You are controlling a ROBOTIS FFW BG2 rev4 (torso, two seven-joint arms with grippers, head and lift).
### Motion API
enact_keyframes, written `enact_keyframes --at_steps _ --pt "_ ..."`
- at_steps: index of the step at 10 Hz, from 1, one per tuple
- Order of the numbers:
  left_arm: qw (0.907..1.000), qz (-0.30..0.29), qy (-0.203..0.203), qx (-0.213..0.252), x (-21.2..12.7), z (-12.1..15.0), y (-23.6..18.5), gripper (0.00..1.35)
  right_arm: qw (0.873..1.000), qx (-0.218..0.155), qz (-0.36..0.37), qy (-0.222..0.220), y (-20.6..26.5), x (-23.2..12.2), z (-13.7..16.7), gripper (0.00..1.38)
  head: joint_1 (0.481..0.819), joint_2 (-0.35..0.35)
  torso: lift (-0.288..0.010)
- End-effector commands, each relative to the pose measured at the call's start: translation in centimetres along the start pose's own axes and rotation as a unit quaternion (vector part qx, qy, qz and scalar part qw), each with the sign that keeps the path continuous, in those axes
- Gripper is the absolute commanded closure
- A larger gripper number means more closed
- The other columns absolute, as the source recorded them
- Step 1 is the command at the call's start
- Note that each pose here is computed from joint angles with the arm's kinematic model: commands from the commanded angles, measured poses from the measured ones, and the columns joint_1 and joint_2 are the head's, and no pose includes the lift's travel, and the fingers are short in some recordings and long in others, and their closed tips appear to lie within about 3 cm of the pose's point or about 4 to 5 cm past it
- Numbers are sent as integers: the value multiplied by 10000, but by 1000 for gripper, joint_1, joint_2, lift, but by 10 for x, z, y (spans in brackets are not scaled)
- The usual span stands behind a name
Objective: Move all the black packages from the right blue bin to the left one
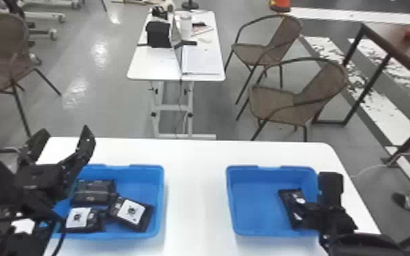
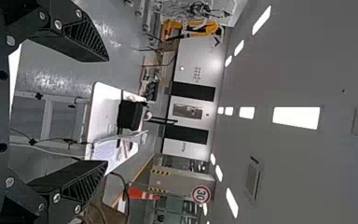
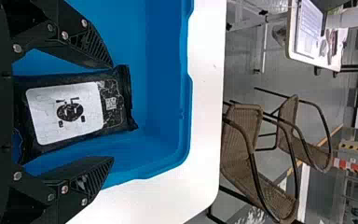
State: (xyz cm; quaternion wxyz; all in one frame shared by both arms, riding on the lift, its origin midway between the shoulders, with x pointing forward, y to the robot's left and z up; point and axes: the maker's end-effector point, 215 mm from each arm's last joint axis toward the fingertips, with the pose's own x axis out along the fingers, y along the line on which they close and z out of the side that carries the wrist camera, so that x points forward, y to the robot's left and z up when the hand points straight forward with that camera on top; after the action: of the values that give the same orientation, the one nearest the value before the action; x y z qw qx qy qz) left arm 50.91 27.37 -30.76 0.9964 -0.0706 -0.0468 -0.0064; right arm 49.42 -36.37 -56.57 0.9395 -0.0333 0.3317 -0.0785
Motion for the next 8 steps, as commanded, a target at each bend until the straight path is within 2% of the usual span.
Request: enact_keyframes --at_steps 1,4,8 --pt "10000 8 -42 -35 0 2 -1 268 9999 133 -52 89 6 2 -9 360 695 -99 0" --pt "10000 36 -70 -57 -2 3 1 268 9983 462 -105 343 8 4 -40 358 695 -96 0" --pt "9999 55 -58 -68 -3 2 3 268 9978 440 -151 478 -1 8 -58 358 695 -99 0"
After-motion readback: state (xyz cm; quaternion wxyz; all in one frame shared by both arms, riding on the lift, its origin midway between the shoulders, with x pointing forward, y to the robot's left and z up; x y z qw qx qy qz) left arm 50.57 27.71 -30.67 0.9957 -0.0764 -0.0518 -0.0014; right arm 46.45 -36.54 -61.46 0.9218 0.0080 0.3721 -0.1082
